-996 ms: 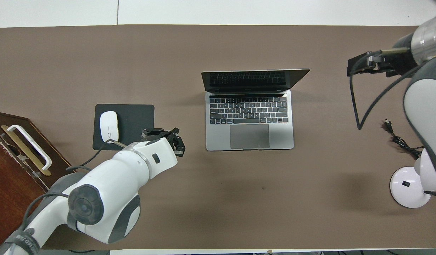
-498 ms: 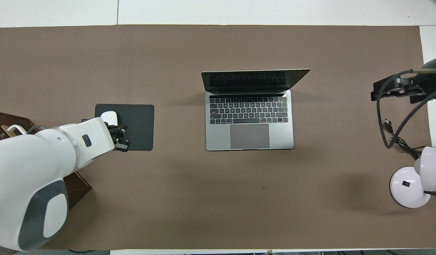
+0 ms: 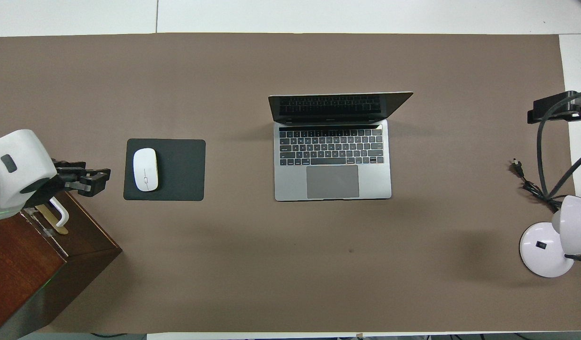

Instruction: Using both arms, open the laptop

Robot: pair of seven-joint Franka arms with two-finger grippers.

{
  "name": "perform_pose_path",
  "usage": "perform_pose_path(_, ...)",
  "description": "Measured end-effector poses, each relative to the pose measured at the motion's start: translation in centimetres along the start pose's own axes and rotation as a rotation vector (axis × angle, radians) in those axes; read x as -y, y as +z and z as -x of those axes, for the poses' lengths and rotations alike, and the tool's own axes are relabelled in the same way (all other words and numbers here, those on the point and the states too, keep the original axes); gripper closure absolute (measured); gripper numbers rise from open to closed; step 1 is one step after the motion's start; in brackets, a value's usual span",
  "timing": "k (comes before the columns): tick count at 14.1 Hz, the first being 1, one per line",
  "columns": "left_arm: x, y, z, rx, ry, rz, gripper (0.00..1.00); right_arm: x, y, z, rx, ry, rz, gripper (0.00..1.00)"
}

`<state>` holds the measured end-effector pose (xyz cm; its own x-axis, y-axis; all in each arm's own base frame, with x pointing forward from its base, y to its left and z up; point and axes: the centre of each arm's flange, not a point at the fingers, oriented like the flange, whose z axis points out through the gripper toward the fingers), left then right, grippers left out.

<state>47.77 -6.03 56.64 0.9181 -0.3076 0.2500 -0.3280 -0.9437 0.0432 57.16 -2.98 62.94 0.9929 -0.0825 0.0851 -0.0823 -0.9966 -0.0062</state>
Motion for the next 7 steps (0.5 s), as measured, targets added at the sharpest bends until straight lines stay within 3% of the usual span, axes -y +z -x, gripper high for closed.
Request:
perform_pose_path(3, 2.9, -0.7, 0.6, 0.000, -0.060, -0.015, 0.08, 0.1, 0.4, 0.0, -0.003, -0.002, 0.000, 0.00)
perform_pose_path(4, 3.8, -1.0, 0.7, -0.003, -0.077, -0.020, 0.00, 0.1, 0.6, 0.0, -0.004, -0.002, 0.000, 0.00)
perform_pose_path(7, 5.9, -2.8, 0.5, 0.007, -0.118, -0.026, 0.00, 0.1, 1.1, 0.1, -0.006, -0.002, 0.000, 0.00)
